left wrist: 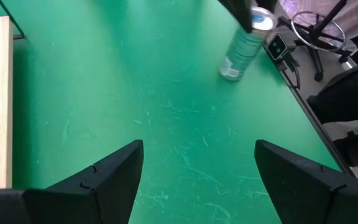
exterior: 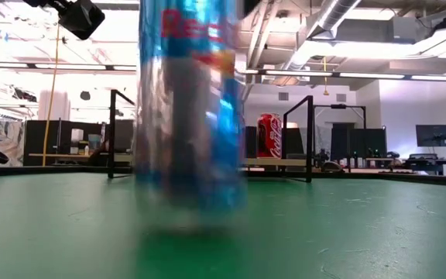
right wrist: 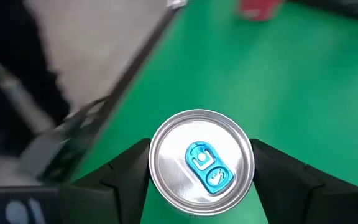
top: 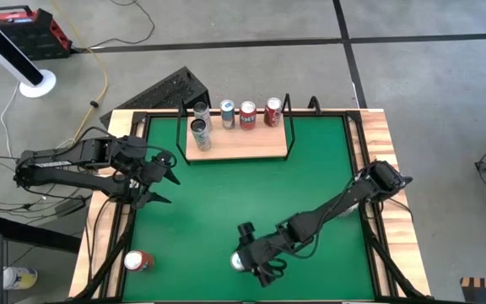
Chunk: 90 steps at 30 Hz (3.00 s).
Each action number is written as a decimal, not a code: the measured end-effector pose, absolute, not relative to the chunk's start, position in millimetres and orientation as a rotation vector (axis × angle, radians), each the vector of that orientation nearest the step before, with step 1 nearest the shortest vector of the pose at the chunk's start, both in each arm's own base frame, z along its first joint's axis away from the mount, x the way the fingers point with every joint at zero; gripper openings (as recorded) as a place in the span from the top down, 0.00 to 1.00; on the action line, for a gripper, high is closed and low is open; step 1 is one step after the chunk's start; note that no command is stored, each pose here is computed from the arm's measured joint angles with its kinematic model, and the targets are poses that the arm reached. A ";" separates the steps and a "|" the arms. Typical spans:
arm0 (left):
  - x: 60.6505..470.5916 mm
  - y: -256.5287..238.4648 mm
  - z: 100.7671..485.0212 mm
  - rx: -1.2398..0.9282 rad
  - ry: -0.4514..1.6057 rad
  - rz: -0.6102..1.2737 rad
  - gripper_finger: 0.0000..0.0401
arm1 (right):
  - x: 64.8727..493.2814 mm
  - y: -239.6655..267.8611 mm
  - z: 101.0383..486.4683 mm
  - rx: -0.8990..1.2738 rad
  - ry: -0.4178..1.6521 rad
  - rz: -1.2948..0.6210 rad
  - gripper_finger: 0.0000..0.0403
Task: Place canned beverage on shelf
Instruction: Put the blue soda can on the shelf aligned with the other blue soda can
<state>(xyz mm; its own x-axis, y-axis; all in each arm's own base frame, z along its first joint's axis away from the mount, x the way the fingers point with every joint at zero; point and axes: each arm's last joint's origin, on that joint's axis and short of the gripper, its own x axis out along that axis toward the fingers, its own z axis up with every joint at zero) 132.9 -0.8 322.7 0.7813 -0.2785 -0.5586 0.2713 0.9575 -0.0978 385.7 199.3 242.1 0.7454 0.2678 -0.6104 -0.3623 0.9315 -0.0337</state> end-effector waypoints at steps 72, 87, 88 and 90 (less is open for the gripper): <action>169.9 19.3 349.8 -0.071 0.252 0.347 0.28 | 413.5 -189.0 286.7 -0.213 0.627 -0.013 0.34; 168.6 18.6 350.6 -0.065 0.249 0.325 0.28 | 413.3 -188.6 286.6 -0.168 0.618 0.006 0.34; 168.6 18.6 350.6 -0.065 0.249 0.326 0.28 | 413.3 -188.6 286.6 -0.169 0.618 0.005 0.34; 168.6 18.6 350.6 -0.065 0.249 0.325 0.28 | 413.4 -188.5 286.8 -0.169 0.616 0.004 0.34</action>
